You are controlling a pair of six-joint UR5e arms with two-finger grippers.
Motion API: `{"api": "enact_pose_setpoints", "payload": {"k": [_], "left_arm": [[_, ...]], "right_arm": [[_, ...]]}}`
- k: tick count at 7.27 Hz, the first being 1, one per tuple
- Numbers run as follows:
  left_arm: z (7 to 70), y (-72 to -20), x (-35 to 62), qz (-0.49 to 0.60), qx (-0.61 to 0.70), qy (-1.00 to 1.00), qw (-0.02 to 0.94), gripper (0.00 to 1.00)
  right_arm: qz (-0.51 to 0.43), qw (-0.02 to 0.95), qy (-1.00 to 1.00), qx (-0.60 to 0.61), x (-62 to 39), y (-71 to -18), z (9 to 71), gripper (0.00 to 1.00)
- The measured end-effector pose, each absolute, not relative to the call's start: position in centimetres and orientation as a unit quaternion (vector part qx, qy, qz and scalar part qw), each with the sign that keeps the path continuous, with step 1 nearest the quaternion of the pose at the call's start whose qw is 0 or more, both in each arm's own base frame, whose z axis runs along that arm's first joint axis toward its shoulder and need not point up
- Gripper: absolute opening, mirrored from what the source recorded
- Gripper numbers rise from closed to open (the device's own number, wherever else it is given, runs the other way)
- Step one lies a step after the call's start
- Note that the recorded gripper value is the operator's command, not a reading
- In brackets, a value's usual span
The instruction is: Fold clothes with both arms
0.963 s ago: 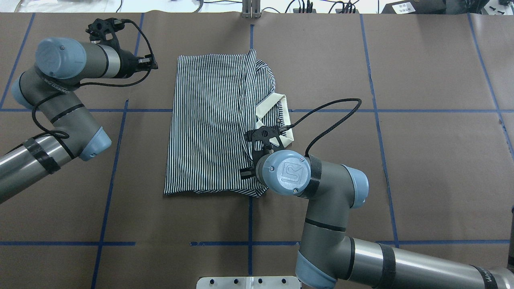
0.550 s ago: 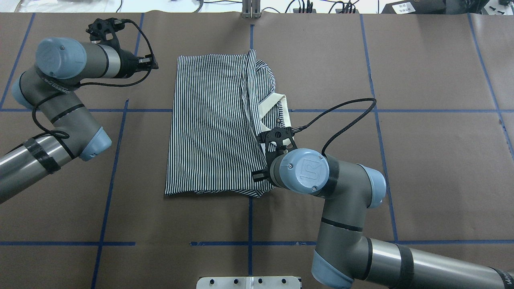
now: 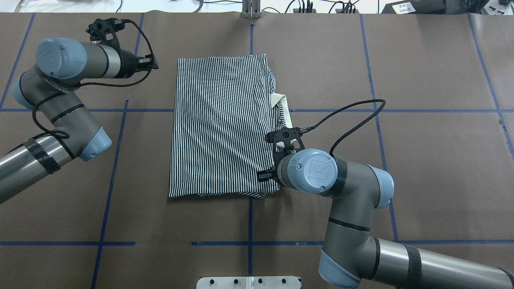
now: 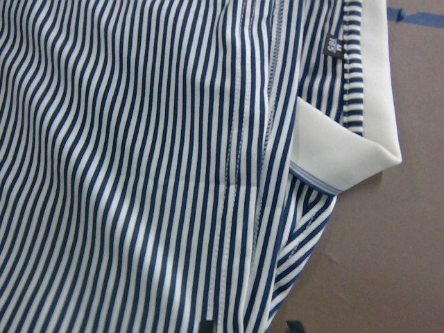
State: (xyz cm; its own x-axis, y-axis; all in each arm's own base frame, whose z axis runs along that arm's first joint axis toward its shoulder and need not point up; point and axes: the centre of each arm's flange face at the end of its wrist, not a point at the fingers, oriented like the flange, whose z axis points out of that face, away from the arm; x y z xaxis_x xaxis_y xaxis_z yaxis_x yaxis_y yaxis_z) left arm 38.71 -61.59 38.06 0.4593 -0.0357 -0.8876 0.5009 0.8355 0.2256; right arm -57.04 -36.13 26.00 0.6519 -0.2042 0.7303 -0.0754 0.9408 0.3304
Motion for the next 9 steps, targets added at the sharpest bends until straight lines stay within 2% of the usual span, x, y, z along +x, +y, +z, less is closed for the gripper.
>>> {"api": "enact_pose_setpoints", "payload": {"k": [2,3,5,7,9], "left_arm": [[37.9,-61.6,38.7,-0.163,0.236,0.494,0.82,0.37],[37.6,-61.5,38.6,-0.163,0.237,0.496,0.82,0.37],[37.3,-61.4,38.6,-0.165,0.236,0.498,0.818,0.37],[37.2,-61.4,38.6,-0.166,0.235,0.498,0.818,0.37],[37.0,-61.3,38.5,-0.166,0.236,0.5,0.817,0.37]], "right_arm": [[-0.009,0.89,-0.424,0.169,-56.1,-38.0,24.6,1.0],[0.04,0.887,-0.436,0.146,-56.2,-37.9,24.2,0.96],[0.206,0.86,-0.463,0.061,-57.1,-36.2,23.5,0.83],[0.322,0.821,-0.471,0.006,-58.5,-33.9,23.0,0.83],[0.354,0.81,-0.468,-0.011,-59.4,-32.8,23.3,0.83]]}}
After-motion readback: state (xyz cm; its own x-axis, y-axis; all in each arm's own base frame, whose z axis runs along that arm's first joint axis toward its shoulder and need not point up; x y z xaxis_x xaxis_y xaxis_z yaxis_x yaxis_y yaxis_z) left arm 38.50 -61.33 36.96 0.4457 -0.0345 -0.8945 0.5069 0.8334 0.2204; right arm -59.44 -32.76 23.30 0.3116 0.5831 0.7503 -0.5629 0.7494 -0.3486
